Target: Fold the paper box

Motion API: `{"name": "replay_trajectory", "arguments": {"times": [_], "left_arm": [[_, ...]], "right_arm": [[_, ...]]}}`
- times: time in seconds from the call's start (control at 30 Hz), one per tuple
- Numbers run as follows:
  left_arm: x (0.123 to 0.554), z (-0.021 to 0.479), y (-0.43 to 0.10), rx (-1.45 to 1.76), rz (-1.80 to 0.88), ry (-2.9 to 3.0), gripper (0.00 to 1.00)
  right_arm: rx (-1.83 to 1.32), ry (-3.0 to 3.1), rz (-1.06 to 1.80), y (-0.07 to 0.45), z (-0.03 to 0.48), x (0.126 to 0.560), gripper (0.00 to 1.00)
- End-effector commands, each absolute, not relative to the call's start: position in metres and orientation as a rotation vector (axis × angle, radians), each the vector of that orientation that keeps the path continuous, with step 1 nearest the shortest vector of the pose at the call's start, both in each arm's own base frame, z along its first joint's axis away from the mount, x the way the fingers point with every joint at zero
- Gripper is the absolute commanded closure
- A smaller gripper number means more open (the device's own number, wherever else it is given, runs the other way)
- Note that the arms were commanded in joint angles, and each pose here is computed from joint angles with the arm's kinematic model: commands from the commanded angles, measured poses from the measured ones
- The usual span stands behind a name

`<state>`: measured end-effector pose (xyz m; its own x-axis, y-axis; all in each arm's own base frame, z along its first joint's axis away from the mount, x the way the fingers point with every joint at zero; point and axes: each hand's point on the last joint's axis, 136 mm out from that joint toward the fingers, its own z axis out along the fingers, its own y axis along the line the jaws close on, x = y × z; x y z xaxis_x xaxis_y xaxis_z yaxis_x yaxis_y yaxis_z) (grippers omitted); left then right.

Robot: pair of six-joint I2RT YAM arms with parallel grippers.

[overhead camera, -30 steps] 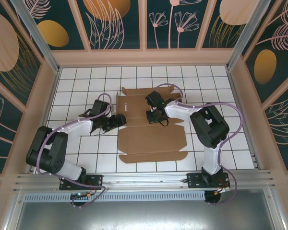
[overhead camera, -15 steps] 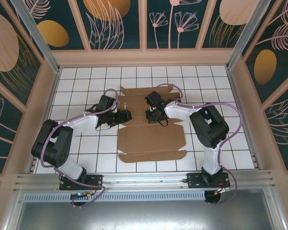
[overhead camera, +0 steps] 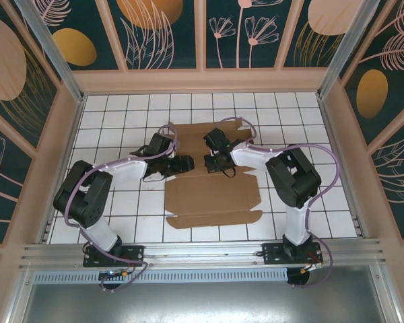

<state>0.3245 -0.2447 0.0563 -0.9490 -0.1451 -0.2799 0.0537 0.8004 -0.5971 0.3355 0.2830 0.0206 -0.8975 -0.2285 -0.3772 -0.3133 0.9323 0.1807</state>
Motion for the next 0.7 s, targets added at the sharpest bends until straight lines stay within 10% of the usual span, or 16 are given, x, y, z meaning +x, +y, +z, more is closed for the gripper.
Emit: {"name": "replay_trajectory", "arguments": {"times": [0.0,0.2,0.43,0.67], "left_arm": [[0.341,0.107,-0.247,-0.013,-0.881,2.572,0.28],[0.348,0.175,-0.264,0.032,-0.960,2.453,0.29],[0.344,0.126,-0.293,-0.038,-1.026,2.550,0.47],[0.344,0.071,-0.306,-0.053,-0.936,2.652,0.74]], "right_arm": [[-0.403,2.818,0.301,0.274,0.001,0.315,0.84],[-0.346,2.712,0.550,0.290,0.055,0.320,0.83],[-0.102,2.576,0.667,0.231,0.115,0.329,0.80],[0.081,2.598,0.449,0.145,0.109,0.331,0.53]]}}
